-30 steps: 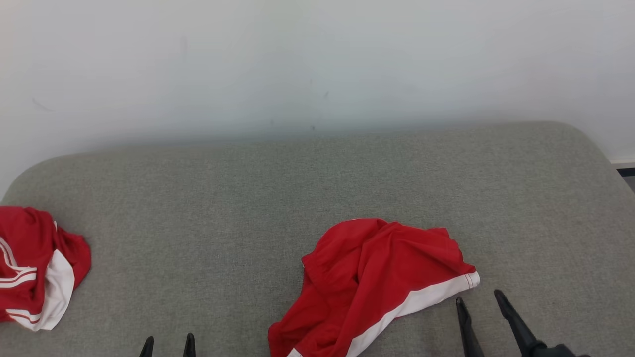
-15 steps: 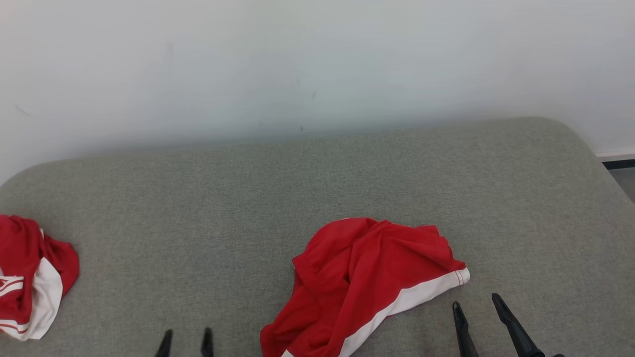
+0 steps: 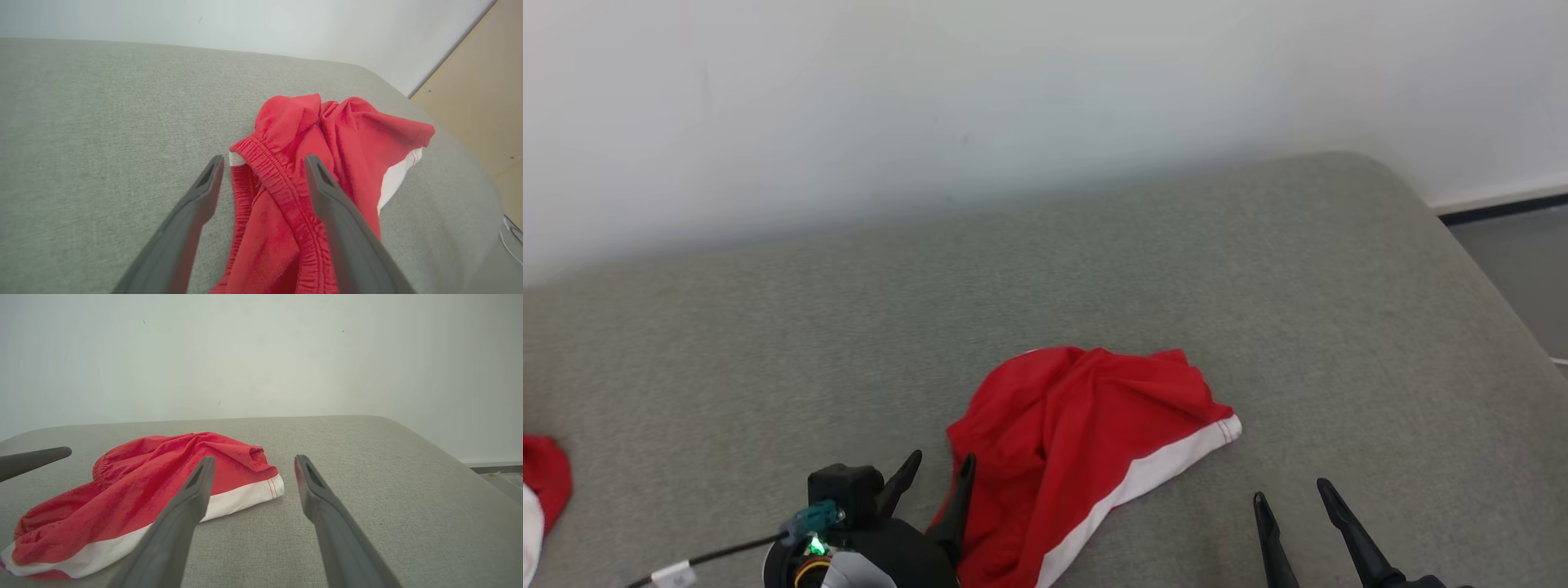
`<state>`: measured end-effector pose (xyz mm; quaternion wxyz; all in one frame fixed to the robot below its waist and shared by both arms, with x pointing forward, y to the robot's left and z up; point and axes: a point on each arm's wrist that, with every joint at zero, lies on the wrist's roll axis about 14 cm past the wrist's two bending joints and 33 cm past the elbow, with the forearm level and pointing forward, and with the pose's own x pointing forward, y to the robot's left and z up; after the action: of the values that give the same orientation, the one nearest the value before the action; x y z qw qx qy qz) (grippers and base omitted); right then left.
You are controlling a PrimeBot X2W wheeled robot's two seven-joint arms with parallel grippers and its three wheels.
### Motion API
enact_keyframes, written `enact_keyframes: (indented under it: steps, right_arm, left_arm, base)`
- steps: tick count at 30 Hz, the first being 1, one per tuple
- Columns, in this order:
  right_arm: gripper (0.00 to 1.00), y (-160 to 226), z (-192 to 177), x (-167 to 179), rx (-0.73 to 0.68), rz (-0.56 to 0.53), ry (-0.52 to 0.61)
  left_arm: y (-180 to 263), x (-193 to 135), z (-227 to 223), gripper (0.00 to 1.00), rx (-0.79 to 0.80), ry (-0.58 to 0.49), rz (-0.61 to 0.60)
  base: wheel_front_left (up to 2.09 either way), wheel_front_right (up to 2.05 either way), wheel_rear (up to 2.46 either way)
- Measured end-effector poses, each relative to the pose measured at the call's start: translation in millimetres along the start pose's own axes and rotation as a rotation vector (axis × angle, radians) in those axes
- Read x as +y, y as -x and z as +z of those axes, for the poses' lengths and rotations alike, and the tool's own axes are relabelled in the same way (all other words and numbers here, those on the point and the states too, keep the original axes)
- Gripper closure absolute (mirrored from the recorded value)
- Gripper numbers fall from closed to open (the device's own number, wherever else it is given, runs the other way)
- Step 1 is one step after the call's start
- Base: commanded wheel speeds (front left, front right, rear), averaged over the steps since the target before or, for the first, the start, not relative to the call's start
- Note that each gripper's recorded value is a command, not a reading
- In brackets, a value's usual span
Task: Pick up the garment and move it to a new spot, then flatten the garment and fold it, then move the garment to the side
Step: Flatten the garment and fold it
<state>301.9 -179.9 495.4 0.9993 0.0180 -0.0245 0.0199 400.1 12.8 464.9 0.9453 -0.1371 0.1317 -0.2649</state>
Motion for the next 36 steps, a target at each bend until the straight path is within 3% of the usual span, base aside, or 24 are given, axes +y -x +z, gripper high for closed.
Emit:
enact_keyframes:
  steps: [8,21,22,23,24,36]
  right_arm:
    - [0.0,10.3,-3.4,-25.5,0.018,-0.095,0.004]
    - [0.0,13.4,-9.8,-36.1,0.046,-0.139,-0.003]
    - [0.0,13.3,-9.8,-35.8,0.045,-0.139,-0.006]
    - [0.0,13.0,-9.6,-35.4,0.045,-0.138,-0.007]
    - [0.0,12.6,-9.6,-34.9,0.044,-0.137,-0.009]
    - [0.0,3.6,-12.8,-31.8,0.056,-0.123,-0.016]
  left_arm:
    - [-28.3,-11.8,-14.5,0.0,0.104,0.025,-0.062]
    - [-42.8,0.0,-36.7,0.0,0.191,0.048,-0.014]
    - [-43.0,-0.7,-36.0,0.08,0.188,0.048,-0.018]
    - [-43.6,-0.9,-34.4,0.6,0.181,0.045,-0.02]
    - [-44.7,-0.1,-31.0,1.0,0.167,0.041,-0.02]
    - [-66.6,33.6,7.2,1.0,0.058,-0.069,0.052]
  base:
    - [0.0,0.0,0.0]
    - [0.0,0.0,0.0]
    - [0.0,0.0,0.0]
    - [0.0,0.0,0.0]
    - [0.0,0.0,0.0]
    - [0.0,0.0,0.0]
